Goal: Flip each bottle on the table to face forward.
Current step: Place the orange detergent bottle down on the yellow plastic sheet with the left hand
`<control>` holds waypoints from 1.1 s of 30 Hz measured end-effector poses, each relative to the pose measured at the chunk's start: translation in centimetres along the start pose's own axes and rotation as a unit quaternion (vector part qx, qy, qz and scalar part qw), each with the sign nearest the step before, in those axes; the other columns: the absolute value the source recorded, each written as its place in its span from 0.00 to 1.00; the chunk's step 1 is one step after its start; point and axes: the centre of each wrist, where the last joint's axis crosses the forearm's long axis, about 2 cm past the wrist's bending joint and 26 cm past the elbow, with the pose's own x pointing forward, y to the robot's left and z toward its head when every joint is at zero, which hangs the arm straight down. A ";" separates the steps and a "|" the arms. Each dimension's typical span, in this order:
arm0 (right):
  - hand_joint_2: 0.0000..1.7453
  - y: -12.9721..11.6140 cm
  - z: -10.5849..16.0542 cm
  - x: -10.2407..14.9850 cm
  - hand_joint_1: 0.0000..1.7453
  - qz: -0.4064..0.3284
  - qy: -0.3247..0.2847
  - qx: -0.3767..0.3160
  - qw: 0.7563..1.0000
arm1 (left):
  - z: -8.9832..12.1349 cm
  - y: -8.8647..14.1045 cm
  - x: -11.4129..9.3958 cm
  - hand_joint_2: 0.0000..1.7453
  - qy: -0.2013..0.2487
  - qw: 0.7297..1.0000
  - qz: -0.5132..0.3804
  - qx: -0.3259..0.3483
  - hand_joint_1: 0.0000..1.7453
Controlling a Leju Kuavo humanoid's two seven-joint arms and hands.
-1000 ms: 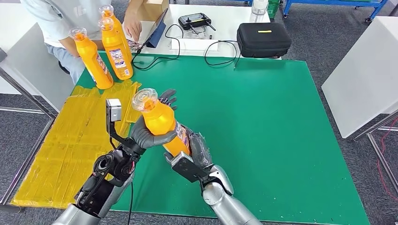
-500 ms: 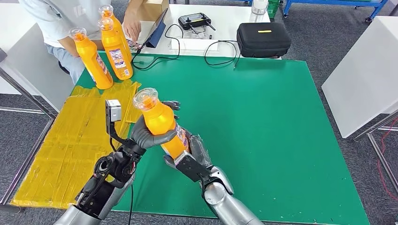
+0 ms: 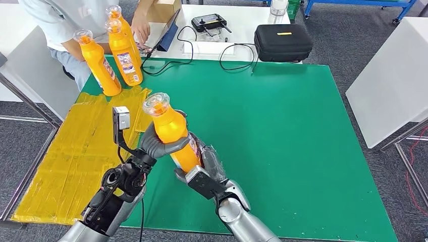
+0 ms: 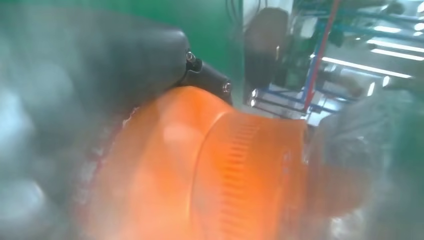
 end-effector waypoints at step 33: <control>1.00 -7.9 2.7 6.2 0.00 0.011 -0.117 -0.176 0.977 | 4.8 9.9 1.1 1.00 0.111 0.484 -0.868 0.027 1.00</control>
